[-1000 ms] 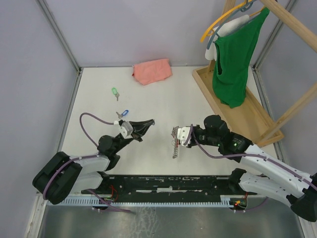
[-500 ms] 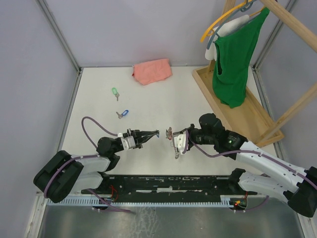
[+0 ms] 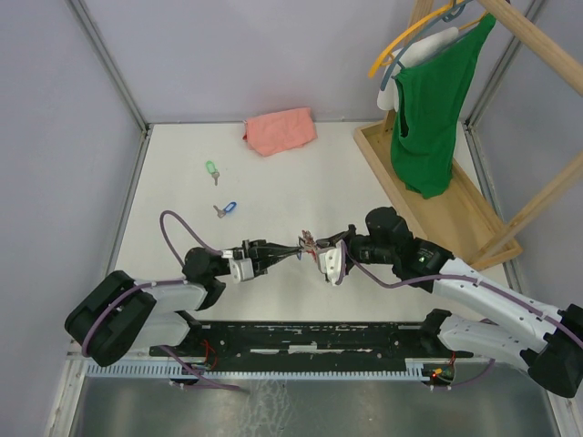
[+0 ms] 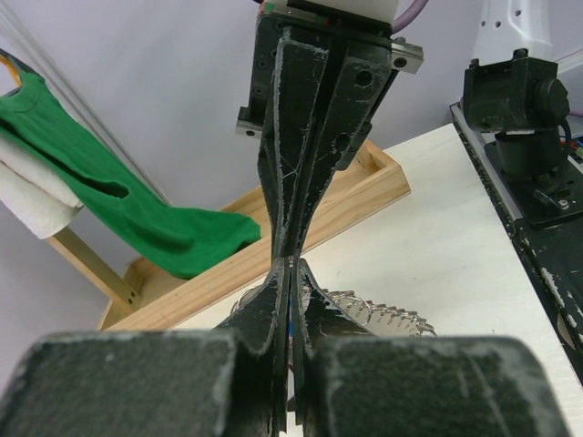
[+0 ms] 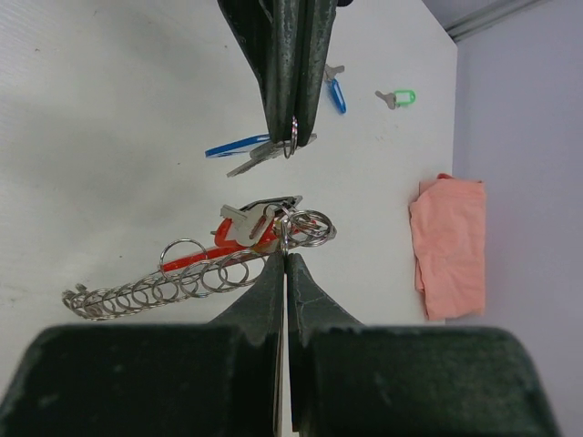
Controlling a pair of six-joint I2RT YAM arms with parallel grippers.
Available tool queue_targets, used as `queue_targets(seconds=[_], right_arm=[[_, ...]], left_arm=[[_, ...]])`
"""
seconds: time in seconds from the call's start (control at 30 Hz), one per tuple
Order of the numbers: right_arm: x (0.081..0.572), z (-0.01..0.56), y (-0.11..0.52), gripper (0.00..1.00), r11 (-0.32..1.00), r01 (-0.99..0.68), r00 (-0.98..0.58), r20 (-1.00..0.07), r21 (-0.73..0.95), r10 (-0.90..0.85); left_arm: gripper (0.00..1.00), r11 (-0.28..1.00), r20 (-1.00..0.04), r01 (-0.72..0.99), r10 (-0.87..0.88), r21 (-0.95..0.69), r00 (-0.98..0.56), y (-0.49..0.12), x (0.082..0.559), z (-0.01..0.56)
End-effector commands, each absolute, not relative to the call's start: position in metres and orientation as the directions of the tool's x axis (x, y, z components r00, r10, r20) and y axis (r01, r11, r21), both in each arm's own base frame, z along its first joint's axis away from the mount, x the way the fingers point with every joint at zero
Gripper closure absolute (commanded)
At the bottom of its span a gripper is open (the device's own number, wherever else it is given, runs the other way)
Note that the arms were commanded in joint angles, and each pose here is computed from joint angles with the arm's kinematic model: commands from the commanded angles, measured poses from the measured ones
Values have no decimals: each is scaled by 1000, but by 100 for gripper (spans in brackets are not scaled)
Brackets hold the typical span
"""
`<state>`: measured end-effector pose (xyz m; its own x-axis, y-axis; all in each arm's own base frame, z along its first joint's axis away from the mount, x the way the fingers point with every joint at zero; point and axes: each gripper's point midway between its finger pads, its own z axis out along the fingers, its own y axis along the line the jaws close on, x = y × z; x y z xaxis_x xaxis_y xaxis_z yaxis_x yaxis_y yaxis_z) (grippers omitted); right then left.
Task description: Put the keys on the keyring
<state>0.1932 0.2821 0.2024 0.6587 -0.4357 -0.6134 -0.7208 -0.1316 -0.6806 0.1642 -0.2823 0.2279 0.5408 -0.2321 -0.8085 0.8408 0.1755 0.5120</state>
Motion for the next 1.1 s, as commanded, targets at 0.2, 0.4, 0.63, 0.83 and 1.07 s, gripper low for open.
queue_targets(seconds=[0.2,0.4,0.63,0.83,1.07], right_arm=[[192,239,296,99,-92,-651,733,-592,-754,-334],[192,236,295,99,-93,-647,736,-589,-756,-335],[190,238,295,99,-91,-647,737,-591,-757,-327],[188,237,294,99,-91,-653,732,-596,-752,-329],[187,234,291,99,-70,-663,721,-610,-745,-329]], left_arm=[[97,194,-698,752,-282,630,658,-286,157,255],[97,198,-709,761,-279,618,648,-288,160,253],[97,198,-723,772,-274,604,635,-291,162,250],[97,219,-734,779,-260,588,627,-291,168,247],[97,229,-741,787,-265,573,617,-291,169,245]])
